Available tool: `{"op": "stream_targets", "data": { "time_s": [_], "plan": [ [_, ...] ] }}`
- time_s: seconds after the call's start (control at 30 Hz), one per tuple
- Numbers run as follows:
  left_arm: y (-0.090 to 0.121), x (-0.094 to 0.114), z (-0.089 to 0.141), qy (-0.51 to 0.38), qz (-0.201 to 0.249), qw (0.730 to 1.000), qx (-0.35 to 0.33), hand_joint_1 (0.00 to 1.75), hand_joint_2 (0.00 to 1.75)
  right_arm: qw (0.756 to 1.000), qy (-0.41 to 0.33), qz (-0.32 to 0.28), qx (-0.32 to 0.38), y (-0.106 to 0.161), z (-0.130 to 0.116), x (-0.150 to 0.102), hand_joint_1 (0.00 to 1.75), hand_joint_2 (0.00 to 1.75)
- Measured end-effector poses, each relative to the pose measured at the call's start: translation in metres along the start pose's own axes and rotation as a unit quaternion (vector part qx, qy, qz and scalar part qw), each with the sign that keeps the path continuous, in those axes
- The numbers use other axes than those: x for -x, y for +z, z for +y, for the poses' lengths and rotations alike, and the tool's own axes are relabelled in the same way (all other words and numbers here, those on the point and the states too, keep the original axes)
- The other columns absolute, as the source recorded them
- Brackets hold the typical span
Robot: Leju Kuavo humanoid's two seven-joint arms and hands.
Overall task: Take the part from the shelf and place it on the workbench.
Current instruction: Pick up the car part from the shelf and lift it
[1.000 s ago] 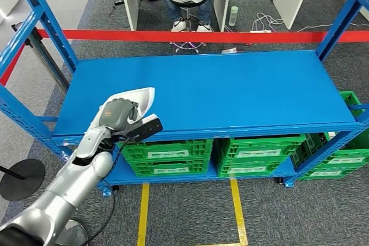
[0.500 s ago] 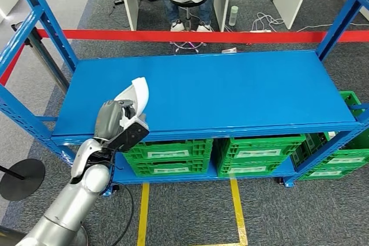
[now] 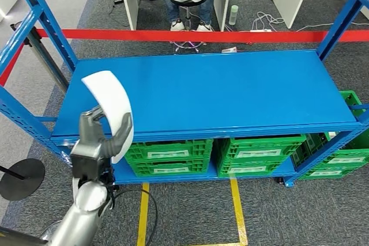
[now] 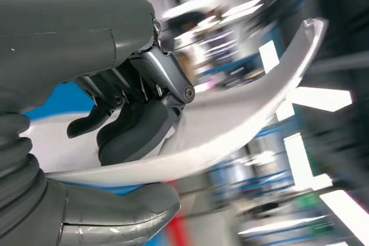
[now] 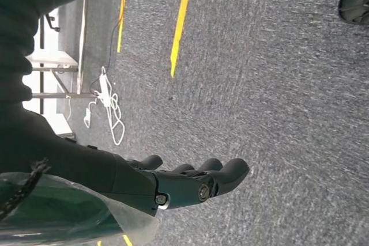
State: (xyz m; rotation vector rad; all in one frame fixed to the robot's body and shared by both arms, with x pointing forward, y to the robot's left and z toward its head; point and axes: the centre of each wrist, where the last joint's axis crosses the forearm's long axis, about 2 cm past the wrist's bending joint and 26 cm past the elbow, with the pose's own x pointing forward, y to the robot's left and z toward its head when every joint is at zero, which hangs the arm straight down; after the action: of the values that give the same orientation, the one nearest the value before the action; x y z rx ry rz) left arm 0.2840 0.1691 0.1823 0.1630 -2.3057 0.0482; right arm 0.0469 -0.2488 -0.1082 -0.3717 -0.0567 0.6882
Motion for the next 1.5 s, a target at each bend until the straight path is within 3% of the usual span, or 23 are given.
{"op": "stream_targets", "data": {
  "time_s": [0.17,0.33,0.53,0.87,1.3,1.5],
  "plan": [
    [0.003,-0.026,-0.007,0.130,-0.062,0.990,0.012,1.75,1.75,1.000,0.007,-0.010,-0.004,0.000,0.000,-0.001,0.00,1.75],
    [0.006,-0.042,-0.008,0.167,-0.096,0.981,0.015,1.75,1.75,1.000,0.010,-0.013,-0.006,0.000,0.000,-0.001,0.00,1.75],
    [0.016,-0.052,-0.010,0.225,-0.077,0.971,0.008,1.75,1.75,1.000,0.005,-0.011,-0.005,0.000,0.000,-0.001,0.00,1.75],
    [0.042,-0.049,-0.013,0.325,0.018,0.942,0.076,1.75,1.75,1.000,-0.004,-0.005,0.000,0.000,0.001,0.000,0.00,1.75],
    [0.049,-0.047,-0.014,0.321,0.019,0.942,0.098,1.75,1.75,1.000,-0.003,-0.004,-0.001,0.000,0.001,0.001,0.00,1.75],
    [0.050,-0.047,-0.014,0.289,-0.009,0.952,0.101,1.75,1.75,1.000,0.003,-0.011,0.001,0.000,0.001,0.000,0.00,1.75]
  ]
}}
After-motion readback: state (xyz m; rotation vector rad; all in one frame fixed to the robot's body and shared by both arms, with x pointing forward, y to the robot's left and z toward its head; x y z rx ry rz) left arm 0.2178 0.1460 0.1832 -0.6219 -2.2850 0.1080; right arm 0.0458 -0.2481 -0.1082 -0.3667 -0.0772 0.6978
